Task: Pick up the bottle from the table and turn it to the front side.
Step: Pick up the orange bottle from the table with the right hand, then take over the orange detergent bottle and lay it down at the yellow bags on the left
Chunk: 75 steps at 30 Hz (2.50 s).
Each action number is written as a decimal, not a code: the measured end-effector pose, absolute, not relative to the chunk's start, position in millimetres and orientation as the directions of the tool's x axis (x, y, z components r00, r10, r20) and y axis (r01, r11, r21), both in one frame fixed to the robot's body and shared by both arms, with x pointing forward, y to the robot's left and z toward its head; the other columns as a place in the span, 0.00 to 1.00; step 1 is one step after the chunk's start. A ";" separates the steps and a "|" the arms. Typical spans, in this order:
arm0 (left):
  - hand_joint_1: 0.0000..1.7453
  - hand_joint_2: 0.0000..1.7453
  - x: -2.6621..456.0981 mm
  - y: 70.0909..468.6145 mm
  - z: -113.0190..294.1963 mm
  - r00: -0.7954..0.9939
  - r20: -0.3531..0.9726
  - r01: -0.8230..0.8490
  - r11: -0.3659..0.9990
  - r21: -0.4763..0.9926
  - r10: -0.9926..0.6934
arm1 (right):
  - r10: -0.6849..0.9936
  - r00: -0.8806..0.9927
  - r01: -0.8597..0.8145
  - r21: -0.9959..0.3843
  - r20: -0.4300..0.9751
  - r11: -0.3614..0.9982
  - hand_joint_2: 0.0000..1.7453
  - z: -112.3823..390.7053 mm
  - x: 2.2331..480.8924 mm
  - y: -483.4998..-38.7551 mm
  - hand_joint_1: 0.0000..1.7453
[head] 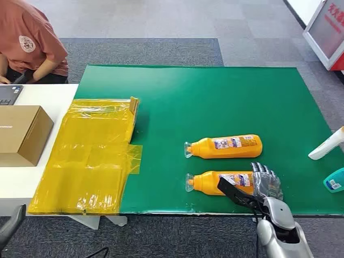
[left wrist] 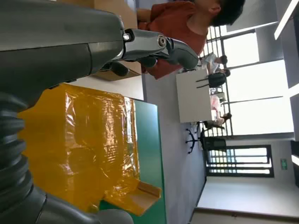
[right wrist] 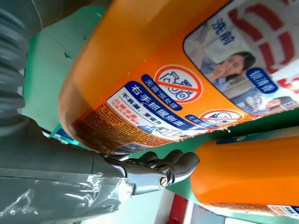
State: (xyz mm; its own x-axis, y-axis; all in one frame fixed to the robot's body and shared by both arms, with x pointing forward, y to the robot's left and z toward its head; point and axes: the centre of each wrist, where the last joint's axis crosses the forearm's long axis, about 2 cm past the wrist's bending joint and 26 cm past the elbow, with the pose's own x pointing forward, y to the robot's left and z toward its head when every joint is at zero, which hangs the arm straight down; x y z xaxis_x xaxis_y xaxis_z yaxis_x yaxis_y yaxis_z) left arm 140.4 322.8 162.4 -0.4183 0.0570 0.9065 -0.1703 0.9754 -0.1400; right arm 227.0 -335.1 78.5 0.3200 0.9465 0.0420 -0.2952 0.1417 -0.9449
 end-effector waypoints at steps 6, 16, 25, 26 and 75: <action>0.00 1.00 140.7 321.9 162.4 -0.417 0.907 -0.170 0.975 -0.141 0.058 | 0.948 0.318 -0.306 -0.942 0.035 0.137 1.00 75.0 230.5 -335.1 0.97; 0.00 1.00 140.7 321.8 162.4 -0.418 0.907 -0.172 0.975 -0.142 0.058 | 0.950 0.310 -0.306 -0.944 0.021 0.121 1.00 74.2 239.4 -337.6 1.00; 0.00 1.00 140.7 321.8 162.4 -0.418 0.907 -0.176 0.974 -0.143 0.057 | 0.951 0.307 -0.292 -0.948 0.030 0.124 1.00 74.8 241.4 -338.3 1.00; 0.00 1.00 140.7 321.9 162.4 -0.418 0.907 -0.177 0.974 -0.143 0.057 | 0.952 0.305 -0.289 -0.949 0.032 0.125 1.00 74.7 241.4 -338.0 1.00; 0.00 1.00 274.9 247.3 174.5 -0.324 0.839 0.295 0.890 -0.348 0.436 | 0.149 -0.290 -0.210 -0.215 0.945 0.954 1.00 139.1 308.4 -210.2 1.00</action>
State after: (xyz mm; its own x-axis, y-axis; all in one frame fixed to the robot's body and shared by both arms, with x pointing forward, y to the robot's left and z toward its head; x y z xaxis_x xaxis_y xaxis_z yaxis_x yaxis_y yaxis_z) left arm 274.9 247.3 174.5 -0.3240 0.4362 0.8395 0.2953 0.8897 -0.3483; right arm 308.4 -210.2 139.1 -0.2904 0.1489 0.9452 -0.2097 0.9539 -0.2147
